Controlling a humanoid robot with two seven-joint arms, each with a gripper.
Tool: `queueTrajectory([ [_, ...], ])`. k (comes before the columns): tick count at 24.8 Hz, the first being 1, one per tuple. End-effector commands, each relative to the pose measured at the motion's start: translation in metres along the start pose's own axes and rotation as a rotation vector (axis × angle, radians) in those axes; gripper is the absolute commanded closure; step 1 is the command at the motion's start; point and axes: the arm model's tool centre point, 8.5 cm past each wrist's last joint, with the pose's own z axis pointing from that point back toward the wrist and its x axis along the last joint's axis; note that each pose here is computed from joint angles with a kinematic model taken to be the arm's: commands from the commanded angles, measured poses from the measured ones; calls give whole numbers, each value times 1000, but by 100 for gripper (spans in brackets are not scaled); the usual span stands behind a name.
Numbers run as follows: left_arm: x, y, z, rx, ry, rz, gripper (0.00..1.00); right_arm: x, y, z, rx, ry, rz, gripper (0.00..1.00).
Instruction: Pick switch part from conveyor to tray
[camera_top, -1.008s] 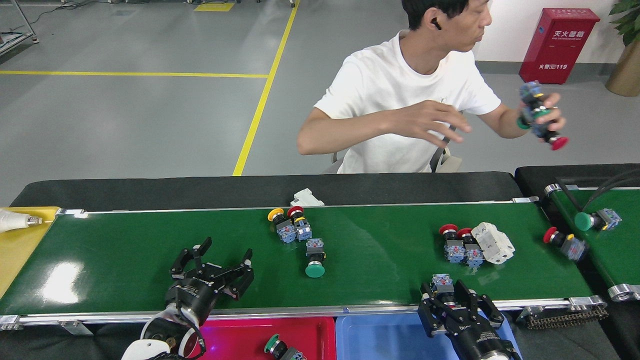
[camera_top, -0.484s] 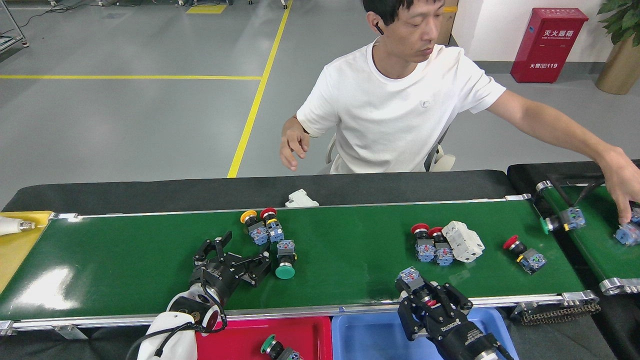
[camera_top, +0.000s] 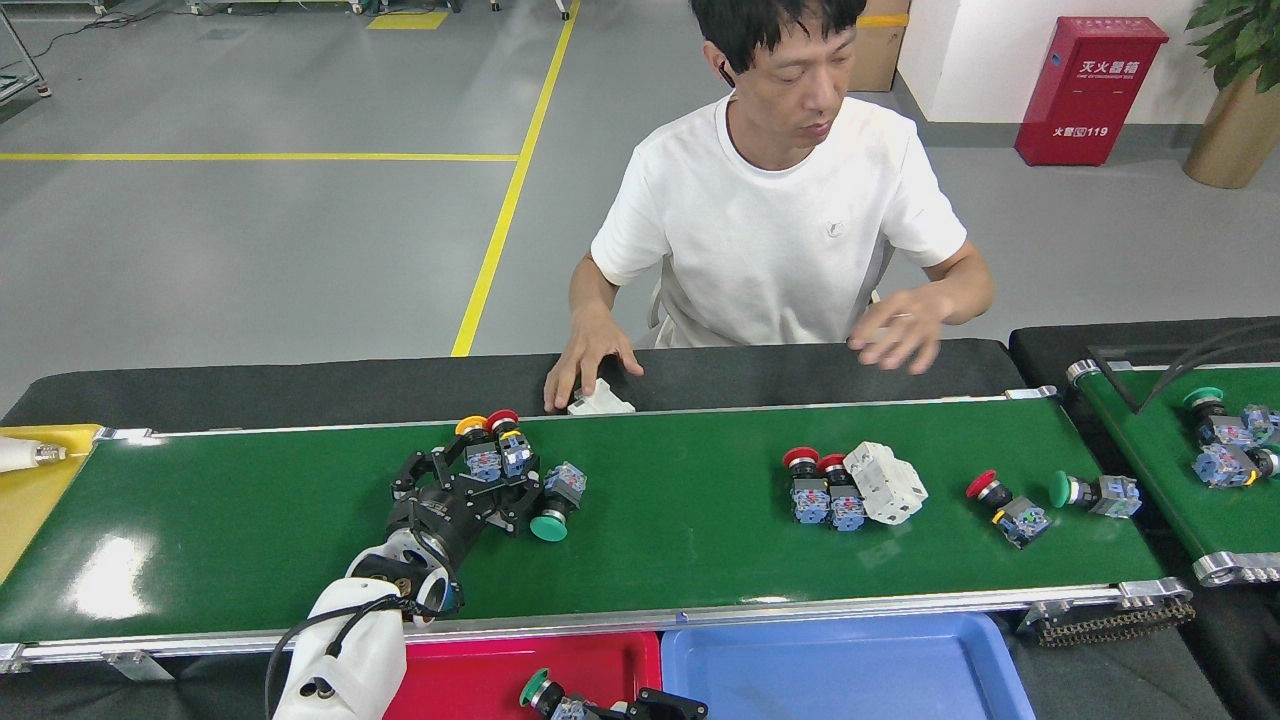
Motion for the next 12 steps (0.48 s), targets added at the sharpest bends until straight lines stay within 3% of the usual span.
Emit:
queueTrajectory([
  [1,-2,15,-6,32,9,-5,0,-2,-13,-4,-23,2,19,0],
  [5,-4,11,-6,21,15,-9,9,-9,-28,-7,-46,17,44,0],
  [8,-8,8,-5,15,18,-24,19,-38,-64,18,-160,157,67,0],
  [10,-10,9,-3,44,18,-25,37,-61,-88,35,-240,277,64,1],
  [12,-14,7,-1,57,17,-30,58,-83,-98,50,-293,429,24,5],
])
